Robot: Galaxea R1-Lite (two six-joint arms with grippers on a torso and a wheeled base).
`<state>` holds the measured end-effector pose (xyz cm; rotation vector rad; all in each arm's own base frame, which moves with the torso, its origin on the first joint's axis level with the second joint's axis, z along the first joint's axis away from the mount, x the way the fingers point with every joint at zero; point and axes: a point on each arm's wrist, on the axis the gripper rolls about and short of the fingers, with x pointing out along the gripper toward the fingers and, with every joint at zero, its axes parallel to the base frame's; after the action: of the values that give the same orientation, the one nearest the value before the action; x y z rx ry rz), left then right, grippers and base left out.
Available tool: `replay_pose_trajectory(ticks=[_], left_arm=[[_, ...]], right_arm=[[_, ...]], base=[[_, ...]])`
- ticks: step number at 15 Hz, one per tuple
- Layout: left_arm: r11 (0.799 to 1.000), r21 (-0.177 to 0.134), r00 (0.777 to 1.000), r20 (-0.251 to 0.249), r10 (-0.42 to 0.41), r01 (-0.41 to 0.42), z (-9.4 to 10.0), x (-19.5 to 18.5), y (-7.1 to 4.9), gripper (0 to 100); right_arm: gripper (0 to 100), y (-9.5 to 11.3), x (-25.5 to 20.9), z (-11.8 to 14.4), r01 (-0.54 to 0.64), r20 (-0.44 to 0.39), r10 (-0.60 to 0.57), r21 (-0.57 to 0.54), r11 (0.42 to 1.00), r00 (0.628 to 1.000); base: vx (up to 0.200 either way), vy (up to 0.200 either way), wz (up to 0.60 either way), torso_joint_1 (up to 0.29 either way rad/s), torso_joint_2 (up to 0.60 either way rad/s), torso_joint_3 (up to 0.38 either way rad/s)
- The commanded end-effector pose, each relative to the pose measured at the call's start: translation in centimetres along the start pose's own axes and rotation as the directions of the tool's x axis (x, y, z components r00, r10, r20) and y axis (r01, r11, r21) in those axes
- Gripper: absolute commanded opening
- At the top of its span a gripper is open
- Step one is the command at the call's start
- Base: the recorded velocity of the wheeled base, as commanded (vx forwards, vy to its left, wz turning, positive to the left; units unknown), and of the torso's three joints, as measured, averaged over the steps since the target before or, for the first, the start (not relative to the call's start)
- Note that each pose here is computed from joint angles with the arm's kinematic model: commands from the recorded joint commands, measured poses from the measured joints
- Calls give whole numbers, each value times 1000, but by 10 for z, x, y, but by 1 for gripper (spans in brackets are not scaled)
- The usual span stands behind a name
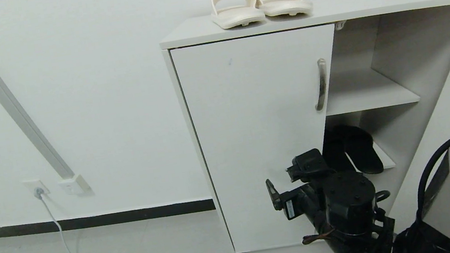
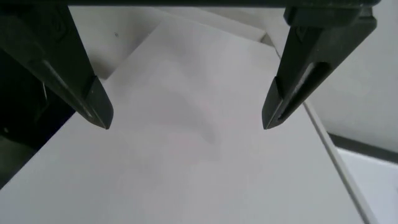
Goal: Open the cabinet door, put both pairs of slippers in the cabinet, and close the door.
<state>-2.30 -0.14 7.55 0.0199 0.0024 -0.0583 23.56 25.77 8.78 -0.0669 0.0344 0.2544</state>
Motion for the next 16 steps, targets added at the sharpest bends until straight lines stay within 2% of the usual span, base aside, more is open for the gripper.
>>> replay_pose_trajectory(ticks=[1, 10, 13, 16], left_arm=[[1000, 0, 1000, -2, 0, 0, 0, 0, 0, 0], [1000, 0, 1000, -2, 0, 0, 0, 0, 0, 0], [1000, 0, 1000, -2, 0, 0, 0, 0, 0, 0], [1000, 0, 1000, -2, 0, 0, 0, 0, 0, 0]], right_arm=[[100, 0, 0, -7, -6, -20, 6, -16, 1000, 1000], [100, 0, 0, -9, -6, -23, 6, -18, 1000, 1000], [100, 0, 1, -9, -6, -22, 6, -17, 1000, 1000], [100, 0, 1, -9, -8, -21, 7, -17, 1000, 1000]], base=[[0, 0, 0, 0, 0, 0], [0, 0, 0, 0, 0, 0], [0, 0, 0, 12, -154, -219], [0, 0, 0, 46, -458, -347]])
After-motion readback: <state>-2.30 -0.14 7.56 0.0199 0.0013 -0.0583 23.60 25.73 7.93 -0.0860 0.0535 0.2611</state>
